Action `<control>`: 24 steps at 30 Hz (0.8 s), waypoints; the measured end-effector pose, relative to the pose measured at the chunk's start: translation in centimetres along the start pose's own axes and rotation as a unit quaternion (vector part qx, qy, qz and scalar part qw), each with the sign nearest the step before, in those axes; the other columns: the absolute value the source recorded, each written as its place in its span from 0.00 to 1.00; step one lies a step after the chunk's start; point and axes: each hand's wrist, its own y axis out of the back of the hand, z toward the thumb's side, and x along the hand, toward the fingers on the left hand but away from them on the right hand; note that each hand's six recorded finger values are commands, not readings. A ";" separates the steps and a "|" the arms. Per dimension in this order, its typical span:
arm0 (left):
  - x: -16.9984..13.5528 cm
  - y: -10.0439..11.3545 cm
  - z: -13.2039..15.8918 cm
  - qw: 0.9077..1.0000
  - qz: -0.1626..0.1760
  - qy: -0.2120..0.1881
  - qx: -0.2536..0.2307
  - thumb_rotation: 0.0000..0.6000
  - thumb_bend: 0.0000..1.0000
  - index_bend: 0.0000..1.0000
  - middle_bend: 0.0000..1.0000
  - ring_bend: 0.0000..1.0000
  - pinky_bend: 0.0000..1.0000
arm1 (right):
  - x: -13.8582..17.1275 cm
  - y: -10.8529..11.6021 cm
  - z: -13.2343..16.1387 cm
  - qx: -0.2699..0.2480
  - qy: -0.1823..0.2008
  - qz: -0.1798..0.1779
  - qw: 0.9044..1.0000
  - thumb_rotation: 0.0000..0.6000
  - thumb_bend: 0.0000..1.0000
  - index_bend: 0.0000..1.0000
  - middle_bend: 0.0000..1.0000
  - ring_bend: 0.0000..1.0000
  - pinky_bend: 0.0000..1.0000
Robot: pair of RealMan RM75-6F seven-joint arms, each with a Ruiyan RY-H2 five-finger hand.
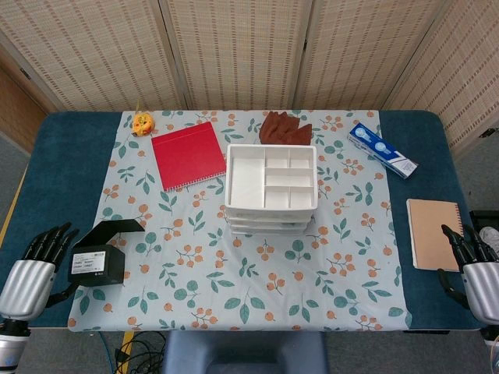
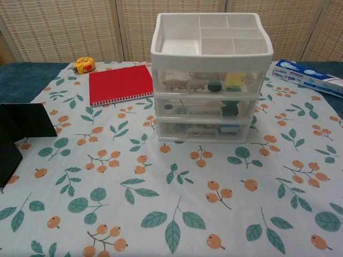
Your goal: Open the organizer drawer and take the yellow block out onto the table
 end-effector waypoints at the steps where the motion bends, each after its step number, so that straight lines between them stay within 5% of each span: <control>1: 0.0 0.0 0.0 1.000 0.000 0.000 0.000 1.00 0.20 0.08 0.06 0.07 0.11 | 0.0 -0.1 0.0 -0.001 0.001 0.001 1.000 1.00 0.44 0.00 0.18 0.09 0.22; 24: -0.5 -0.2 -0.7 1.000 0.001 0.010 -0.005 1.00 0.20 0.08 0.06 0.07 0.11 | -0.4 -1.1 2.1 -0.028 0.034 0.022 0.999 1.00 0.44 0.00 0.24 0.12 0.23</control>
